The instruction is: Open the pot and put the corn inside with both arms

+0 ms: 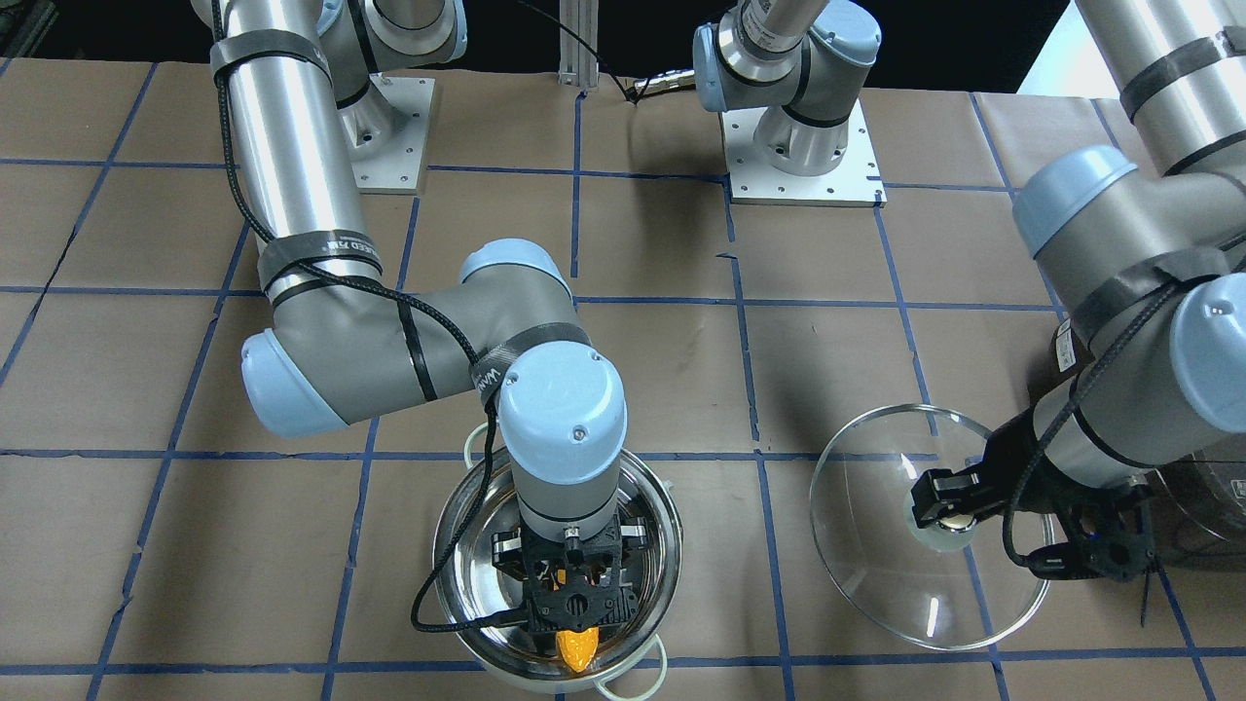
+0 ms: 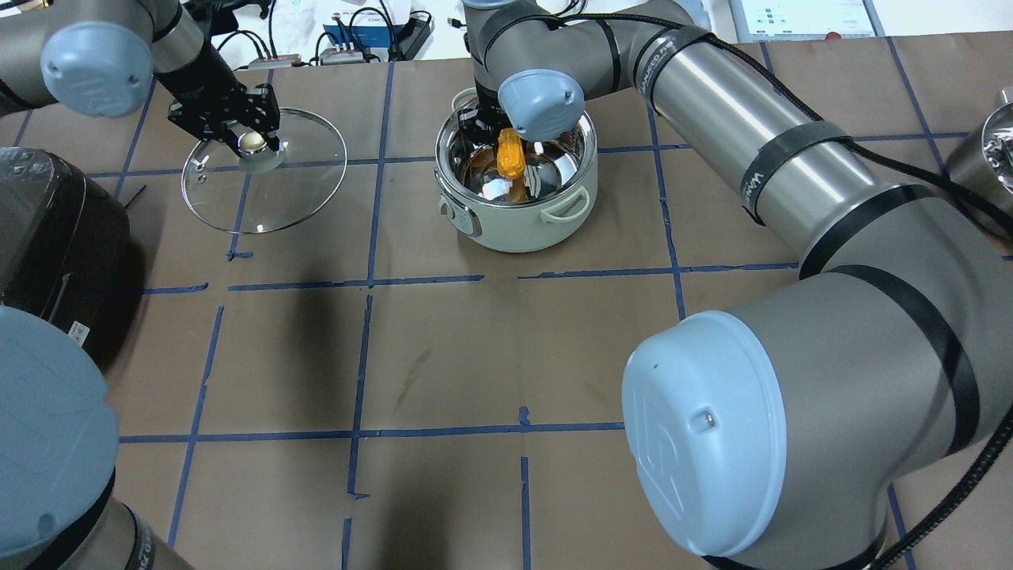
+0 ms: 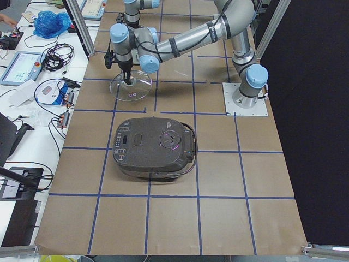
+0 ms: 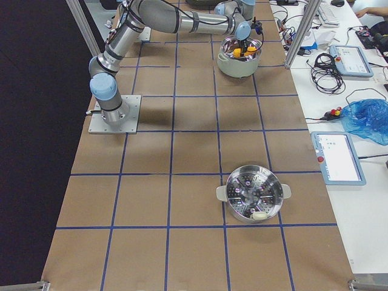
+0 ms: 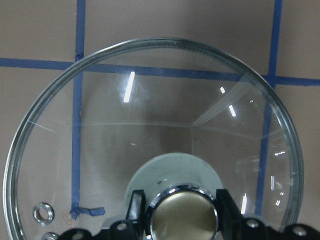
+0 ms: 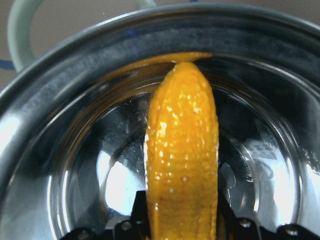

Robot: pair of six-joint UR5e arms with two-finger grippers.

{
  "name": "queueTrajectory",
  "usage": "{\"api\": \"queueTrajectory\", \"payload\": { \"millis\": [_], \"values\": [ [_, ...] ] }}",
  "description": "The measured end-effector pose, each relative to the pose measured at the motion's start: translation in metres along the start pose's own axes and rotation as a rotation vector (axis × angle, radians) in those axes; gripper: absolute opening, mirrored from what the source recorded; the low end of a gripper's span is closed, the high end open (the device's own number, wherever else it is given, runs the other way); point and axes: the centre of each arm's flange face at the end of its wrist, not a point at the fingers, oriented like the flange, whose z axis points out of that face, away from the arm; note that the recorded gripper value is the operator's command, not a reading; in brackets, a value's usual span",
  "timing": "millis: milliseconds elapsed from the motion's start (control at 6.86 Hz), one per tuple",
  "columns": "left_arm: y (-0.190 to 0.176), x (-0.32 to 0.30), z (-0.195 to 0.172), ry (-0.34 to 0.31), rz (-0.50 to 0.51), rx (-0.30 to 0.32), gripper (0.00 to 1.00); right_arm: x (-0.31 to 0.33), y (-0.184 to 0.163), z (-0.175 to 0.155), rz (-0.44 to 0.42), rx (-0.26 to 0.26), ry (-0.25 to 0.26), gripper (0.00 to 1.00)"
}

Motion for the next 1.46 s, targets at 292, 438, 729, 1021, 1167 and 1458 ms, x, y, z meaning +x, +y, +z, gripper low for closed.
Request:
{"api": "queueTrajectory", "payload": {
  "millis": [292, 438, 729, 1021, 1167, 1458],
  "values": [
    [-0.004, -0.006, 0.046, 0.022, 0.0, 0.001, 0.01, 0.002, 0.005, 0.005, -0.014, -0.017, 0.017, 1.0],
    [-0.004, -0.005, 0.058, 0.049, -0.001, 0.001, 0.01, 0.004, 0.003, -0.009, -0.013, 0.004, 0.012, 1.0],
    [-0.003, -0.002, 0.078, 0.07, -0.001, -0.01, 0.99, 0.02, 0.007, -0.081, 0.004, 0.064, -0.004, 0.99],
    [-0.005, -0.001, 0.077, 0.068, 0.003, -0.003, 1.0, 0.084, 0.039, -0.168, 0.067, 0.013, 0.01, 0.91],
    [-0.005, 0.004, 0.063, 0.062, 0.007, 0.008, 1.0, 0.129, 0.069, -0.2, 0.103, -0.043, 0.006, 0.89],
    [0.018, 0.022, -0.009, 0.005, 0.02, -0.02, 1.0, 0.19, 0.15, -0.213, 0.166, -0.105, -0.047, 0.91]
  ]
}}
